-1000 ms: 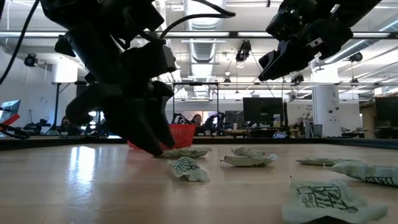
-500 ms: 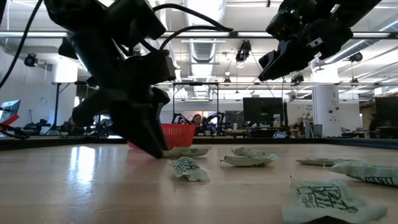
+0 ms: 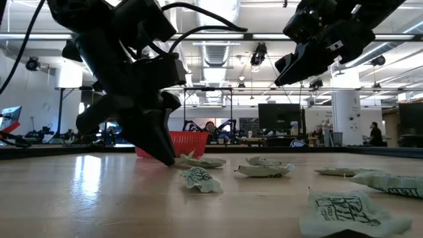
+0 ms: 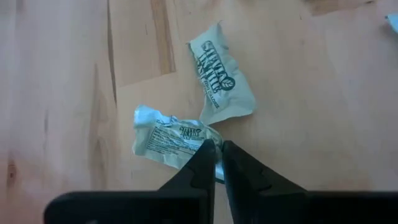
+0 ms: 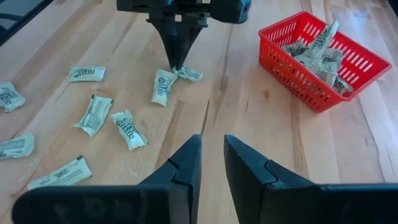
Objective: Pick and place Stevia / Truvia into bins
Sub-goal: Put the white stevia packet into the red bin
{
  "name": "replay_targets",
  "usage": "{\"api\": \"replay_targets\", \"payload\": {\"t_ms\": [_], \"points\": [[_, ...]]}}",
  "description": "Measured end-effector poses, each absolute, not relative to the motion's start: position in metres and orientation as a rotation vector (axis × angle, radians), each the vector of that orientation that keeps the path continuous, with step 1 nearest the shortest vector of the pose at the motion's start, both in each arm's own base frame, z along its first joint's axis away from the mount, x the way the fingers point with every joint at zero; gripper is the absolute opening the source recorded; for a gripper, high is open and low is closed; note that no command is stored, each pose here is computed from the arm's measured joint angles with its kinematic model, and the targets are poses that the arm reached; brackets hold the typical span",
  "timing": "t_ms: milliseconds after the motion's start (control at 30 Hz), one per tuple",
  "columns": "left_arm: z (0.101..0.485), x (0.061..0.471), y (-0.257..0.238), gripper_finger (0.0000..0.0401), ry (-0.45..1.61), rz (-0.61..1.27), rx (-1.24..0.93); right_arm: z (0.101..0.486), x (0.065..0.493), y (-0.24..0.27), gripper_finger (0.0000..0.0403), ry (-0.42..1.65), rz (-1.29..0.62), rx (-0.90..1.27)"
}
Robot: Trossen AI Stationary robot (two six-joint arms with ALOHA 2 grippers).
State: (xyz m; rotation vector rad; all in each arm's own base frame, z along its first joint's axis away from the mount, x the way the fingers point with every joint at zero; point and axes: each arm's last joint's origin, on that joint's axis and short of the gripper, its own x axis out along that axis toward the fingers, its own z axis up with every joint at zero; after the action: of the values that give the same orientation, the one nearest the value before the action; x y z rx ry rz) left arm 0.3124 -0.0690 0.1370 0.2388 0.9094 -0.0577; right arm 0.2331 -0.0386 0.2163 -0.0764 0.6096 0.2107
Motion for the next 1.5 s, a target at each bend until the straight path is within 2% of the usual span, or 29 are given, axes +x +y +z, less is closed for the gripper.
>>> {"api": "replay_targets", "payload": {"t_ms": [600, 1000, 1267, 1500], "points": [[0.175, 0.296, -0.056, 0.0002, 0.859, 0.249, 0.396, 0.216, 0.233, -0.039, 0.0059, 0.609, 0.212, -0.080], [0.203, 0.274, -0.015, 0.0002, 0.906, 0.422, 0.416, 0.217, 0.233, -0.039, 0.0059, 0.604, 0.211, -0.081], [0.189, 0.265, 0.030, 0.0002, 0.989, 0.542, 0.383, 0.217, 0.233, -0.039, 0.0059, 0.604, 0.211, -0.081], [0.184, 0.266, 0.034, 0.0002, 1.008, 0.530, 0.347, 0.217, 0.233, -0.039, 0.0059, 0.603, 0.212, -0.085]]}}
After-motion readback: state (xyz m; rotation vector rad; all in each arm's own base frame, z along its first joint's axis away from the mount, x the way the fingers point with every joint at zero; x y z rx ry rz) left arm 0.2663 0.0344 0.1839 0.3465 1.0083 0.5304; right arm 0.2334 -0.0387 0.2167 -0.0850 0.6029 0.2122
